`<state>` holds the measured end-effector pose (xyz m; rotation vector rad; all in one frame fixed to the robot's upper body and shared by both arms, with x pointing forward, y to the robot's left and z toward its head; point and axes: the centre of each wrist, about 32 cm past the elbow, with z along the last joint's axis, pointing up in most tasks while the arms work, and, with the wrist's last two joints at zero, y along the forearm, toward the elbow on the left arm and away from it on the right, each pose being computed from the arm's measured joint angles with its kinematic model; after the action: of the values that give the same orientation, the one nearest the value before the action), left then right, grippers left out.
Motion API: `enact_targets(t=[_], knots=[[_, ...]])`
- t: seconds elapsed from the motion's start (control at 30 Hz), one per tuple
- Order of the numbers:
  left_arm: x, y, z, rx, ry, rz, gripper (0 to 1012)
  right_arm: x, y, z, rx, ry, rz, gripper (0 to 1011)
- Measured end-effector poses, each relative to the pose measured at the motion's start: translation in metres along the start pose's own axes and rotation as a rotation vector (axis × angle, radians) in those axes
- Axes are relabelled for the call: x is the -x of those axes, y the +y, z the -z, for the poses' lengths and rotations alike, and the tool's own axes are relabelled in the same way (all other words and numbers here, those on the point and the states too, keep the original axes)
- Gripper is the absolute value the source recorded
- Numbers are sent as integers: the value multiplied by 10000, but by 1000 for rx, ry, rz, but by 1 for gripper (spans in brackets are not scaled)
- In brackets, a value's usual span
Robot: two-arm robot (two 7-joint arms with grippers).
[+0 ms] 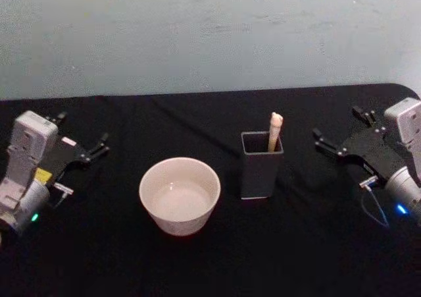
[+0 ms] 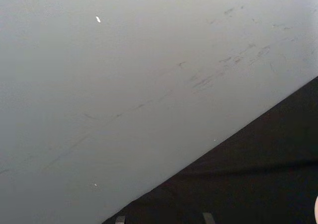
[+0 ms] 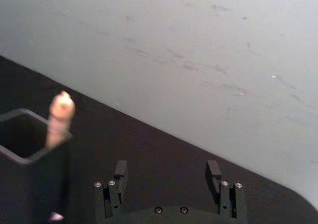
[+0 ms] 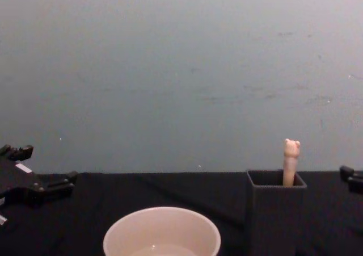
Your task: Pick up the stirring spoon with one hand, stir inside the cup, then place it back in its original position.
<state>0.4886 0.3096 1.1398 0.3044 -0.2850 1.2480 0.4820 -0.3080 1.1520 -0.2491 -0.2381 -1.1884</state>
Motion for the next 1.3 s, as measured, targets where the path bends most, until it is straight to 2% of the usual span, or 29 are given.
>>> enact_targets(t=[0.17, 0.23, 0.47, 0.57, 0.87, 1.3], knots=[[0, 0, 0, 0, 0, 0, 1001, 19, -61, -124, -17, 74, -58, 1000], [0, 0, 0, 0, 0, 0, 1001, 44, -109, -210, -23, 125, -108, 1002], [0, 0, 0, 0, 0, 0, 1001, 75, -158, -324, -29, 201, -219, 1000], [0, 0, 0, 0, 0, 0, 1001, 86, -144, -336, -28, 215, -246, 1002], [0, 0, 0, 0, 0, 0, 1001, 176, 72, -325, -13, 267, -291, 1000], [0, 0, 0, 0, 0, 0, 1001, 234, 344, -316, -15, 277, -292, 1000]])
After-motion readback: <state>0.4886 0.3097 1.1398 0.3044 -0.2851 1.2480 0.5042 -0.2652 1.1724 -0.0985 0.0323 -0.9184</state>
